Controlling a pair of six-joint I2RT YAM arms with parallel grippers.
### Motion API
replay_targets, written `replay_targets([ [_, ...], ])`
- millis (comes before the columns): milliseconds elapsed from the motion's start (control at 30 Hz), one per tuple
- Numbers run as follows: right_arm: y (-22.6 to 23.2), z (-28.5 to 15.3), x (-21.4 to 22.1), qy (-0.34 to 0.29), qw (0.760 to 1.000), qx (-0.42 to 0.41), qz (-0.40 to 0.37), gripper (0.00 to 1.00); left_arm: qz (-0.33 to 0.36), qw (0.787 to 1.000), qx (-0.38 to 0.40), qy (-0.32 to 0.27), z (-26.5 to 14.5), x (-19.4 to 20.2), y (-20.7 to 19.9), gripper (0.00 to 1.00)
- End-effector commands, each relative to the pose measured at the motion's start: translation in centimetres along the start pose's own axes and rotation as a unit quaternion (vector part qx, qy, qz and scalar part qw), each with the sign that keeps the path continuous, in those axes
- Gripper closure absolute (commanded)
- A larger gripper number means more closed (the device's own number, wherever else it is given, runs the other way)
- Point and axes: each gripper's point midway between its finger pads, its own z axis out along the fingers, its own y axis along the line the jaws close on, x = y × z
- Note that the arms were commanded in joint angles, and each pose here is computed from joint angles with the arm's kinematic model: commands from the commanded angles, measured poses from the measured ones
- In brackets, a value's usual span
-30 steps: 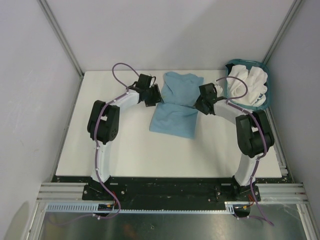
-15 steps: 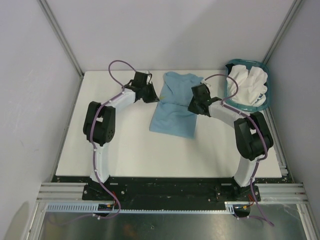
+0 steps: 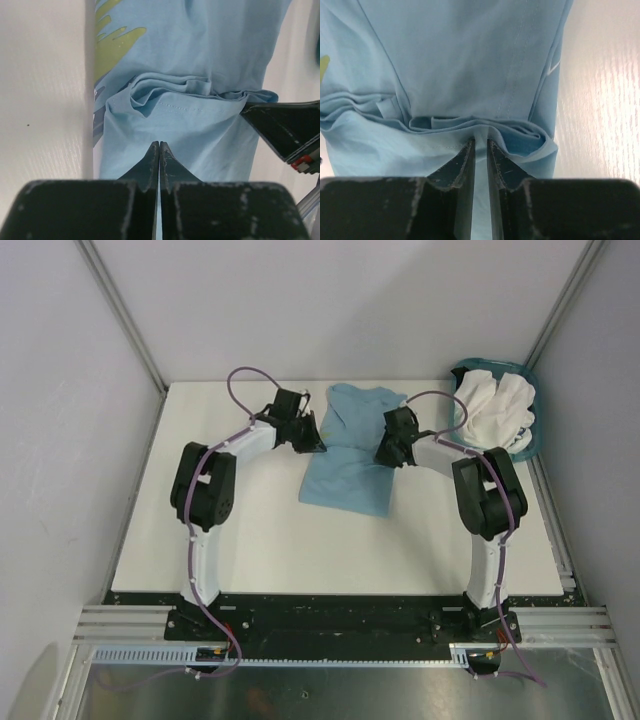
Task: Fold and stack the t-shirts
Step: Fold the folded rectangular tshirt in 1/3 of the way
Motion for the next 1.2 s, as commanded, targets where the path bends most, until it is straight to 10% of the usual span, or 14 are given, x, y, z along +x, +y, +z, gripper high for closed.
replay_targets([
  [0,1.1,0.3,-3.1,-0.028,0.999,-0.021,0.003,0.79,0.012,1.000,0.022,-0.002,1.1,-0.8,-1.0,0.99],
  [1167,-0.7,-3.2,-6.5,-0.058,0.998,0.000,-0.023,0.73,-0.008,0.997,-0.051,-0.065,4.5,-6.0,3.9,0.96],
])
